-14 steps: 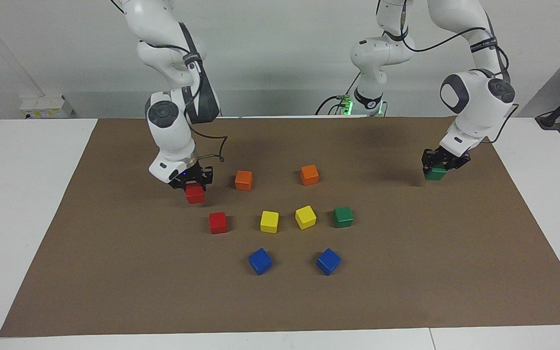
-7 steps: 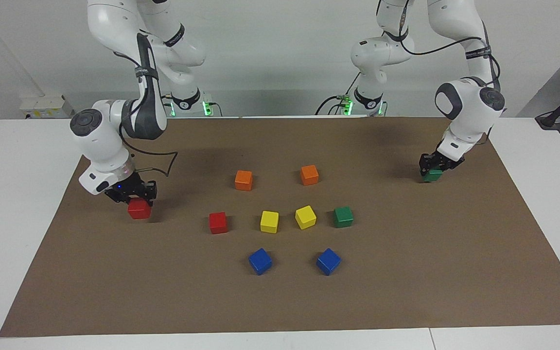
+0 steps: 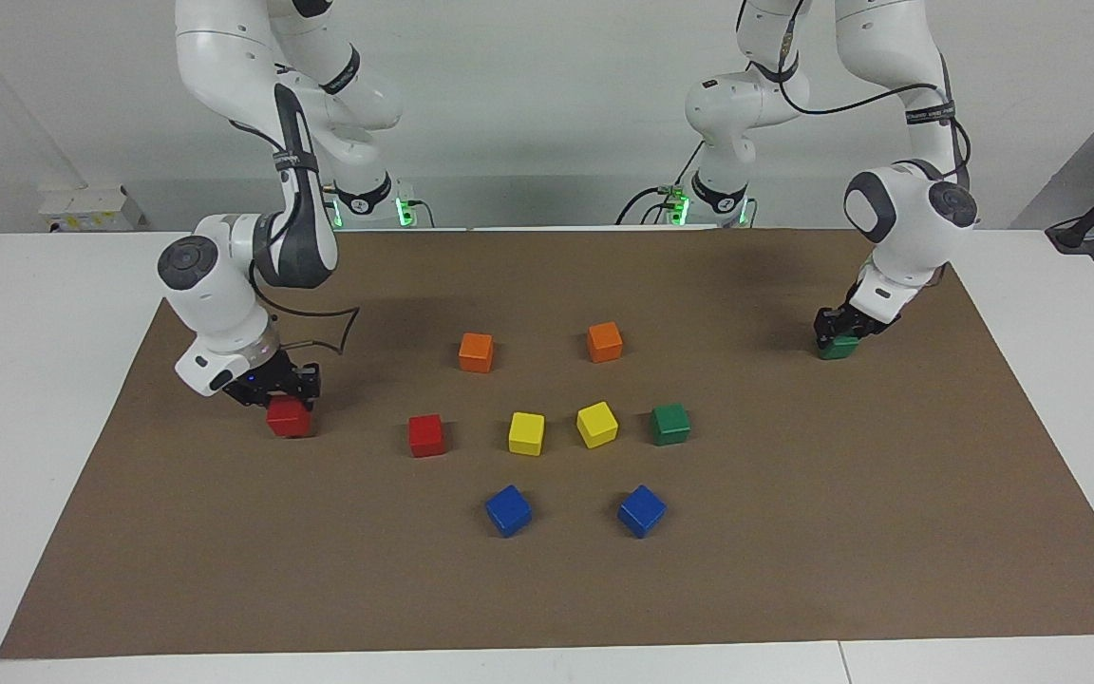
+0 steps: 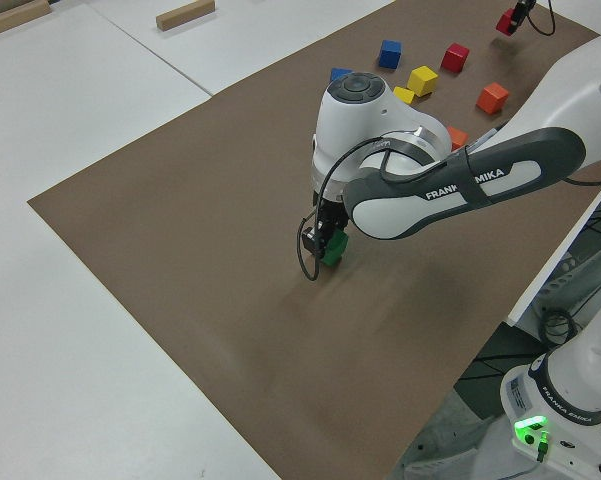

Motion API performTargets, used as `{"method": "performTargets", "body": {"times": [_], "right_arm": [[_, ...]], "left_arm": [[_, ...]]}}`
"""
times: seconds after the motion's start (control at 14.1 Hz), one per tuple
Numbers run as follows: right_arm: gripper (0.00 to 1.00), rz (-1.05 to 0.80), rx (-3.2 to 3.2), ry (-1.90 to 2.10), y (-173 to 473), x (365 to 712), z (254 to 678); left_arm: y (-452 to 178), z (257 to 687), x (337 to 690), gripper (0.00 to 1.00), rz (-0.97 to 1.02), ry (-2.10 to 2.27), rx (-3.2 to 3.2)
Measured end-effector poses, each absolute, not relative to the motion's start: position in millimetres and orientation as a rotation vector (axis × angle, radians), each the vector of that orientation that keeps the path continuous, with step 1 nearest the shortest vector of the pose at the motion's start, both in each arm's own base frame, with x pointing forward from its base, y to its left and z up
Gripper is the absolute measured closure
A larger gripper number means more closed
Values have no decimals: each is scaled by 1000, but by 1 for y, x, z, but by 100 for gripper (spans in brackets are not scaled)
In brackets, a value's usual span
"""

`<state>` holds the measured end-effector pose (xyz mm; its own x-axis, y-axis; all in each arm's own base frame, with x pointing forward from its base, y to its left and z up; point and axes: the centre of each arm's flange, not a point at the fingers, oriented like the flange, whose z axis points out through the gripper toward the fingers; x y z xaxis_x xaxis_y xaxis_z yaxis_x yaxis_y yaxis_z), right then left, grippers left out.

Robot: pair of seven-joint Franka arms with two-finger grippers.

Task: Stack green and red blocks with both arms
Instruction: 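Lower and release both cubes on the table, then open both grippers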

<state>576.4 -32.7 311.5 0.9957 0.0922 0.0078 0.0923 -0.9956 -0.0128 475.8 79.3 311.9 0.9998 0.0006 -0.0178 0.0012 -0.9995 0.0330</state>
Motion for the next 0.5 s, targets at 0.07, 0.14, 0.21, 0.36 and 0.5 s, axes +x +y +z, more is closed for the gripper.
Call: {"method": "performTargets", "body": {"times": [0.07,0.14,0.21,0.36,0.5], "right_arm": [[44,-2,-3124,-145,-33,576,308],[44,9,-3122,-144,-33,576,303],[44,18,-3121,-144,-33,576,299],[44,18,-3121,-144,-33,576,299],[44,16,-3121,-144,-32,576,299]], "left_arm": [[79,312,476,45,-26,0,3109],[79,312,476,45,-25,-3,3110],[79,312,476,45,-25,-15,3117],[79,314,478,29,-18,-43,3128],[78,322,484,0,-1,-70,3131]]}}
